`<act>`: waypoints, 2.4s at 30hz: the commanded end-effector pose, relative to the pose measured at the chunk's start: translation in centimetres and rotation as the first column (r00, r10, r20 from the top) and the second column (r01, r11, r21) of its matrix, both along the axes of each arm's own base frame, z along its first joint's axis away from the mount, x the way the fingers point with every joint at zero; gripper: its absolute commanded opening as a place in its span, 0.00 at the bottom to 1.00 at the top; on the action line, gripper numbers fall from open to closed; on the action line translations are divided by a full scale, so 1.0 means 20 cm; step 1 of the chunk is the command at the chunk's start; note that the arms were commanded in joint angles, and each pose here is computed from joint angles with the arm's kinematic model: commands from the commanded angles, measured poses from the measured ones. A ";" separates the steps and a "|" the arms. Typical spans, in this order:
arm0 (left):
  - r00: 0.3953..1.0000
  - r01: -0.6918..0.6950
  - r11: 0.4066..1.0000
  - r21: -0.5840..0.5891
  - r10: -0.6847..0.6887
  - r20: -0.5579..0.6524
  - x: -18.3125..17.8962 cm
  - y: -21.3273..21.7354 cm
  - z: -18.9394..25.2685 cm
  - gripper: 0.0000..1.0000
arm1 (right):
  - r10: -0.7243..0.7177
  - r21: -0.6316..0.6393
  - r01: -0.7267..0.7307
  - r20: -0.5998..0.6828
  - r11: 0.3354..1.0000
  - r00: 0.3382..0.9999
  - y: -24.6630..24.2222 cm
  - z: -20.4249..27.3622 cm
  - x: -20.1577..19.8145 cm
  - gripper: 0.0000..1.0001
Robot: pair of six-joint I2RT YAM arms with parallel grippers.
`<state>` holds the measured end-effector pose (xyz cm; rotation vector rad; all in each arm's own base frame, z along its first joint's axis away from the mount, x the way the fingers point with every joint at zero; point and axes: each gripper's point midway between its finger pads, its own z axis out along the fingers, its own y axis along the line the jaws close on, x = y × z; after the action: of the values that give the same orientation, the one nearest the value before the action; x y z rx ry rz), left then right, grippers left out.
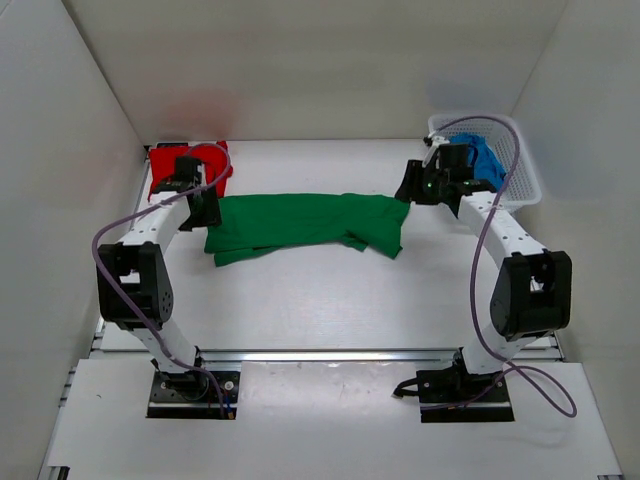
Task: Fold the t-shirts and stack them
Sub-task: Flatten out the tshirt
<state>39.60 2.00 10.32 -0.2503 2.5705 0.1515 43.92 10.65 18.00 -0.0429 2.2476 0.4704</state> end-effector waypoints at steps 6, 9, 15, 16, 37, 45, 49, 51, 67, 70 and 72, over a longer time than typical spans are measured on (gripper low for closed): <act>0.997 0.000 1.000 0.004 0.000 -0.083 -0.09 0.00 -0.17 0.71 | 0.063 -0.044 -0.065 -0.036 0.997 0.997 0.10 -0.19 -0.13 0.42; 0.993 -0.003 1.000 -0.015 0.001 -0.119 -0.10 -0.02 -0.23 0.73 | 0.071 -0.045 -0.074 -0.063 0.996 0.995 0.11 -0.25 -0.17 0.42; 0.989 -0.032 0.997 -0.068 0.021 -0.144 -0.07 -0.05 -0.31 0.60 | 0.078 -0.025 -0.081 -0.094 0.996 0.993 0.12 -0.35 -0.23 0.40; 0.989 -0.035 0.997 -0.068 0.025 -0.148 -0.06 -0.05 -0.32 0.60 | 0.077 -0.028 -0.079 -0.090 0.996 0.993 0.11 -0.34 -0.23 0.40; 0.985 -0.110 0.986 -0.126 0.091 -0.144 -0.08 -0.03 -0.32 0.11 | 0.085 -0.009 -0.087 -0.128 0.996 0.988 0.08 -0.45 -0.34 0.37; 0.999 -0.030 0.985 -0.170 0.032 0.006 0.01 -0.16 0.05 0.07 | 0.041 -0.020 -0.046 -0.215 0.999 0.976 0.06 -0.59 -0.33 0.44; 0.998 -0.004 0.982 -0.189 0.017 0.068 0.03 -0.21 0.18 0.00 | 0.029 -0.009 -0.032 -0.261 0.999 0.965 0.07 -0.67 -0.34 0.47; 0.997 0.005 0.980 -0.198 0.011 0.080 0.03 -0.22 0.22 0.00 | 0.060 0.028 -0.055 -0.287 0.998 0.956 0.10 -0.70 -0.36 0.36; 0.996 -0.005 0.977 -0.212 0.023 0.084 0.01 -0.21 0.20 0.00 | 0.097 0.114 -0.077 -0.177 0.990 0.979 0.14 -0.49 -0.33 0.00; 0.997 -0.016 0.978 -0.208 0.031 0.072 0.00 -0.19 0.16 0.00 | 0.106 0.120 -0.085 -0.181 0.989 0.978 0.16 -0.49 -0.35 0.00; 0.998 -0.028 0.977 -0.211 0.037 0.042 -0.03 -0.17 0.11 0.01 | 0.111 0.122 -0.090 -0.174 0.988 0.979 0.18 -0.48 -0.34 0.00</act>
<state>39.46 -1.92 11.60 -0.3630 2.5708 -0.1011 36.06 13.31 6.60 -0.0297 2.4671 0.6512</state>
